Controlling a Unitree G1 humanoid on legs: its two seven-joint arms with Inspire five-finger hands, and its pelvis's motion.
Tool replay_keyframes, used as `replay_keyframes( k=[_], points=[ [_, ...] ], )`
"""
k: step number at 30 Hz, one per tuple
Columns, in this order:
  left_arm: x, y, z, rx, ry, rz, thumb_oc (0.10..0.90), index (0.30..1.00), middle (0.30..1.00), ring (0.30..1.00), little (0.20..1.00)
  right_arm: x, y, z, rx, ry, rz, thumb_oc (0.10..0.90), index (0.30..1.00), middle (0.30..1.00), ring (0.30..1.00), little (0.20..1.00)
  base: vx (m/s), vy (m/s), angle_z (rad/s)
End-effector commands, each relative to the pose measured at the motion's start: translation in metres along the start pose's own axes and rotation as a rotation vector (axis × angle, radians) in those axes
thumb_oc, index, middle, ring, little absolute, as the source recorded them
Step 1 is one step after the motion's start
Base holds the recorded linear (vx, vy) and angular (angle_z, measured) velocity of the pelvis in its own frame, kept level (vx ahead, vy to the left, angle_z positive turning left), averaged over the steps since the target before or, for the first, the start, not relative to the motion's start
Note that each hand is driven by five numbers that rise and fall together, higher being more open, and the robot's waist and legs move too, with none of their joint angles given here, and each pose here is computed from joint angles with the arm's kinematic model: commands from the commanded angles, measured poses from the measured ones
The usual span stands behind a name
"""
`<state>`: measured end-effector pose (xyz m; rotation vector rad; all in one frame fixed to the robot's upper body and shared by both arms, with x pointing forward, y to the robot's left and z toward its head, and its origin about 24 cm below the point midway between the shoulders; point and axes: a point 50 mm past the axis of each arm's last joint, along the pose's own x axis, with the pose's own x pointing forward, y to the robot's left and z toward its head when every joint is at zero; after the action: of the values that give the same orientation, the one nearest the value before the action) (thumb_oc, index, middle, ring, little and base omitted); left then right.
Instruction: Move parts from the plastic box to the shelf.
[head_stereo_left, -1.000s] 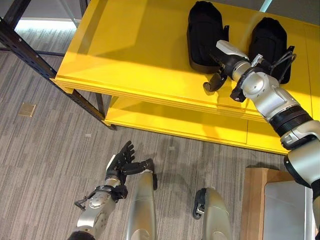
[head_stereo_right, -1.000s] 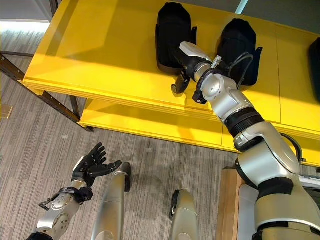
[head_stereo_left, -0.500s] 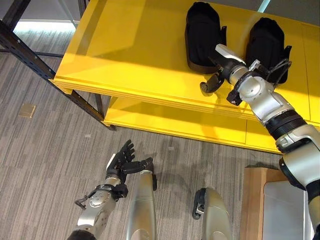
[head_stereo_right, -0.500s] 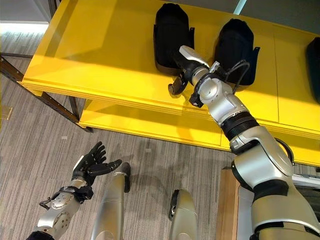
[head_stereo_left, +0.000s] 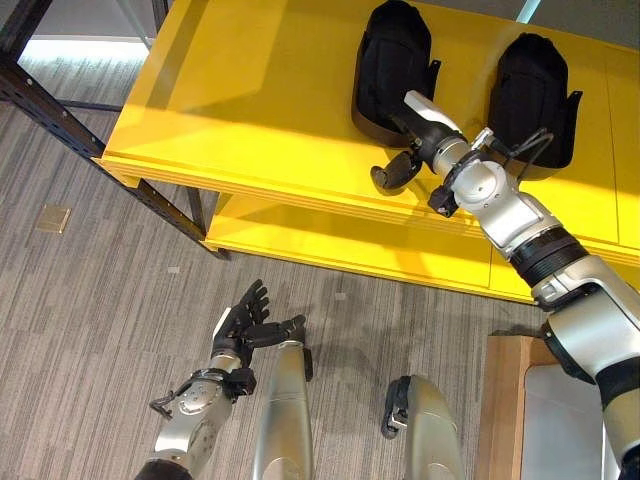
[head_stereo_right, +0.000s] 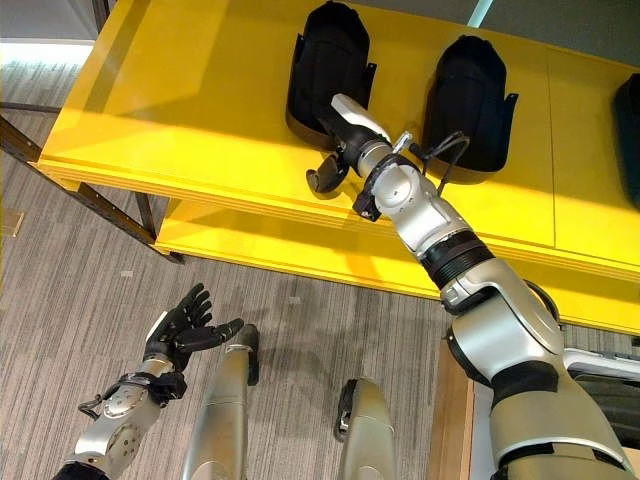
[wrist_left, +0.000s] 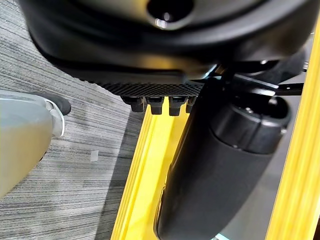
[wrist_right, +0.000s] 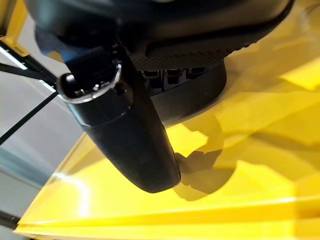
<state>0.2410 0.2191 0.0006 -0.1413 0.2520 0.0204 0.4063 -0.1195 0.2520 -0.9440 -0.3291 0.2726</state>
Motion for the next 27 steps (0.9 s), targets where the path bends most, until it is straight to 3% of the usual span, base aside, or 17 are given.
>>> replay_keyframes(
  k=[1, 27],
  points=[
    [0.004, -0.009, 0.019, -0.032, -0.12, -0.022, 0.9, 1.0, 1.0, 1.0, 1.0, 0.001, -0.003, 0.029, 0.119, -0.158, -0.048, 0.9, 1.0, 1.0, 1.0, 1.0, 0.0, 0.0, 0.0],
    [0.004, -0.009, 0.017, -0.027, -0.115, -0.011, 0.9, 1.0, 1.0, 1.0, 1.0, -0.011, -0.004, 0.012, -0.001, -0.125, -0.015, 0.9, 1.0, 1.0, 1.0, 1.0, 0.0, 0.0, 0.0]
  ],
)
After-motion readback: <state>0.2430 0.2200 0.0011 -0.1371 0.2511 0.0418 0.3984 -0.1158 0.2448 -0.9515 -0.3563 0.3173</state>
